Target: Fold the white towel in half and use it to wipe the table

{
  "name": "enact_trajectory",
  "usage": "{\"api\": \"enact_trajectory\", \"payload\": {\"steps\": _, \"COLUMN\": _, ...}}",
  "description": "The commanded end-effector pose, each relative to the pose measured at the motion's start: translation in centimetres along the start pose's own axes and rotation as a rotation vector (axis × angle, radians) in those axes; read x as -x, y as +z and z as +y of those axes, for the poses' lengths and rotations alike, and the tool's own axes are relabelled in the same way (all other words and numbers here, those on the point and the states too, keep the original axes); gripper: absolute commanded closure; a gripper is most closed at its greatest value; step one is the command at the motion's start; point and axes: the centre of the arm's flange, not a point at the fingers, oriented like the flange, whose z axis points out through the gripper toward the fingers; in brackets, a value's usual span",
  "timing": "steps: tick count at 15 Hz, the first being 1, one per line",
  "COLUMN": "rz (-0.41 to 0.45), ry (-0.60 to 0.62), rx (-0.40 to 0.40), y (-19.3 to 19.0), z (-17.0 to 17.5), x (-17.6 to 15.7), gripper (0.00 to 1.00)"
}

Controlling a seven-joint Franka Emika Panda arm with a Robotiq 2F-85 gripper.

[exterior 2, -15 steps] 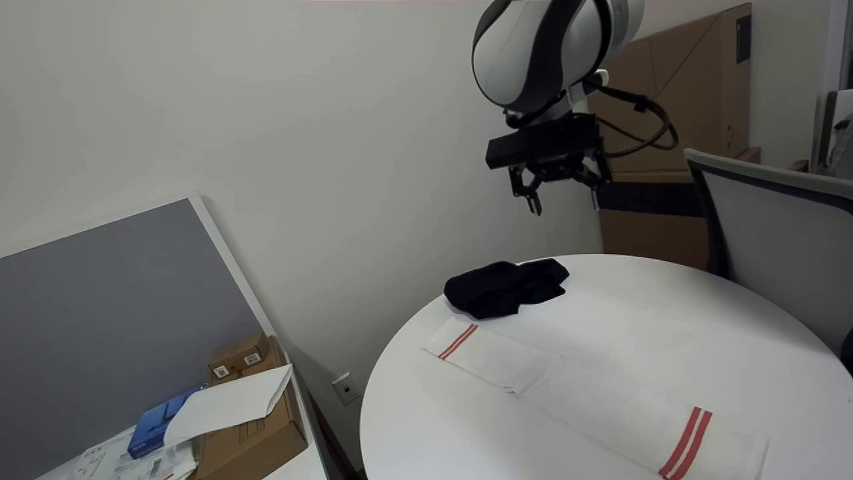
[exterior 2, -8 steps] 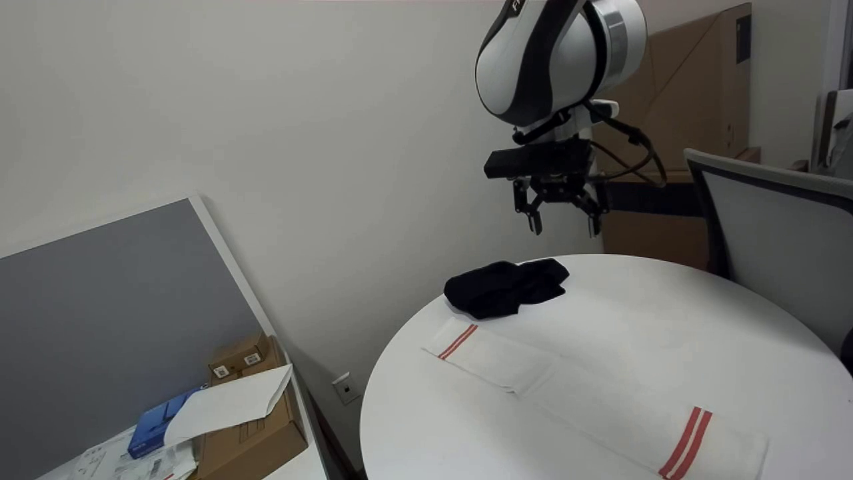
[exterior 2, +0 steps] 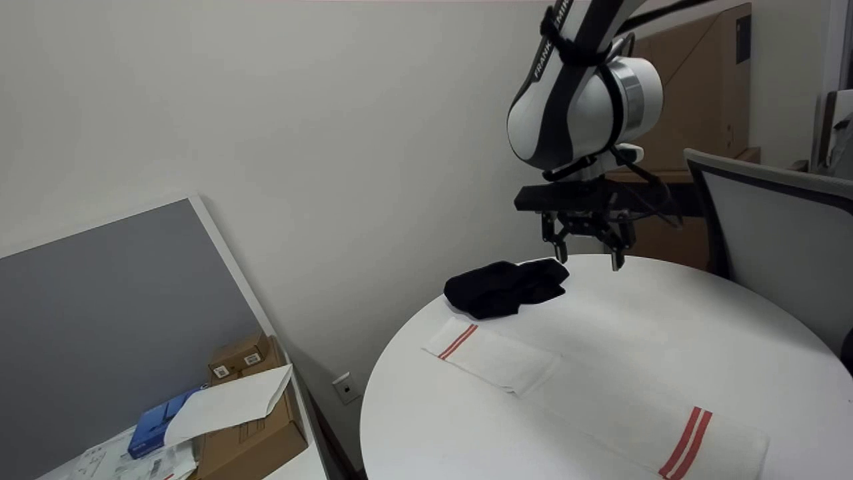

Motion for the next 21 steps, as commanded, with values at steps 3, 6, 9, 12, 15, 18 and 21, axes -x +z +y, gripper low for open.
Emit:
{"api": "enact_trajectory", "payload": {"steps": 3, "rz": -0.04, "ry": 0.004, "rx": 0.081, "y": 7.2, "z": -2.3, "x": -3.8, "gripper": 0.0}}
{"api": "enact_trajectory", "payload": {"steps": 6, "rz": -0.053, "ry": 0.0, "rx": 0.113, "y": 10.3, "z": -3.7, "x": -4.2, "gripper": 0.0}}
{"api": "enact_trajectory", "payload": {"steps": 9, "rz": -0.081, "ry": -0.01, "rx": 0.091, "y": 11.2, "z": -4.5, "x": -4.2, "gripper": 0.0}}
{"api": "enact_trajectory", "payload": {"steps": 12, "rz": -0.032, "ry": -0.042, "rx": 0.009, "y": 8.2, "z": -5.2, "x": -2.8, "gripper": 0.0}}
{"api": "enact_trajectory", "payload": {"steps": 15, "rz": -0.003, "ry": -0.095, "rx": -0.029, "y": 6.4, "z": -6.6, "x": -1.6, "gripper": 0.0}}
{"api": "enact_trajectory", "payload": {"steps": 18, "rz": -0.008, "ry": -0.15, "rx": -0.057, "y": 5.4, "z": -6.9, "x": -0.5, "gripper": 0.0}}
{"api": "enact_trajectory", "payload": {"steps": 21, "rz": -0.002, "ry": -0.131, "rx": -0.027, "y": 5.7, "z": -7.5, "x": -0.6, "gripper": 0.0}}
